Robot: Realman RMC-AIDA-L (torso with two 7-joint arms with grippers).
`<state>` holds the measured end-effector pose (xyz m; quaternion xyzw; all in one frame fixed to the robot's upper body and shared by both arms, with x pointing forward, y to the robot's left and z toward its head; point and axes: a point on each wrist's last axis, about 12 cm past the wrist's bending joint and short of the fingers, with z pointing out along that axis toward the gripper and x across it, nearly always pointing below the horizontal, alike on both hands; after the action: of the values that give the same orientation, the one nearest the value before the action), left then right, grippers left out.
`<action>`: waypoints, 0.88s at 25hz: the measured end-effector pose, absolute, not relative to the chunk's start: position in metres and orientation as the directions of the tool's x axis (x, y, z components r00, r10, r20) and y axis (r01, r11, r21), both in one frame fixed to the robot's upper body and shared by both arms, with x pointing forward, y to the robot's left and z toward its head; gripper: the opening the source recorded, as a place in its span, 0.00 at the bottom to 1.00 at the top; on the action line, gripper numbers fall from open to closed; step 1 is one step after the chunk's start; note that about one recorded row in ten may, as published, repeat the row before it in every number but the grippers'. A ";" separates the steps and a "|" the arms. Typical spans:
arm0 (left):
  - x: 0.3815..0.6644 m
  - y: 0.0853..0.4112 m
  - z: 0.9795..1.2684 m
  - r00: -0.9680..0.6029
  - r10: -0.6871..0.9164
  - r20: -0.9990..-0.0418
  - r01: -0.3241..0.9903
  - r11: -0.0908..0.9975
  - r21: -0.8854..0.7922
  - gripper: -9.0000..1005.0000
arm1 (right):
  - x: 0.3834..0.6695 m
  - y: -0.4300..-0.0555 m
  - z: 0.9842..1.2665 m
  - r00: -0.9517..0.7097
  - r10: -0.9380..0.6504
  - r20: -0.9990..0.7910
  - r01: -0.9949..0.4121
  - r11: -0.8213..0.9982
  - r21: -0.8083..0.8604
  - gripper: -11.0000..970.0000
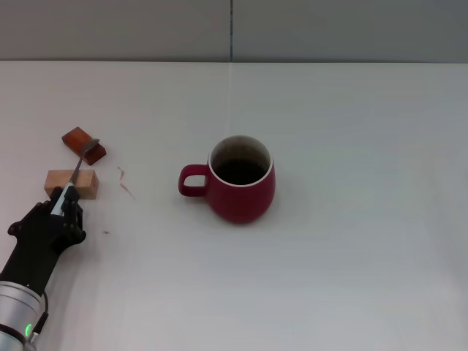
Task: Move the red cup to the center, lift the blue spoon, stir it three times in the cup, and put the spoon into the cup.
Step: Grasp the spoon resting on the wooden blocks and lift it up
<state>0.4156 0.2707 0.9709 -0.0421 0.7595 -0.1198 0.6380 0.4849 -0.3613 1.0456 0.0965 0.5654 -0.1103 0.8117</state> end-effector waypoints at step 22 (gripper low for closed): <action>0.418 0.286 0.969 -0.182 -0.204 -0.962 0.088 0.971 -0.222 0.18 | 0.482 -0.359 1.043 0.328 -0.065 -0.942 0.275 0.961 0.030 0.71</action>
<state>0.4178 0.2862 0.9690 -0.0381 0.7603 -0.1142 0.6383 0.4821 -0.3593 1.0432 0.0920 0.5700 -0.1048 0.8097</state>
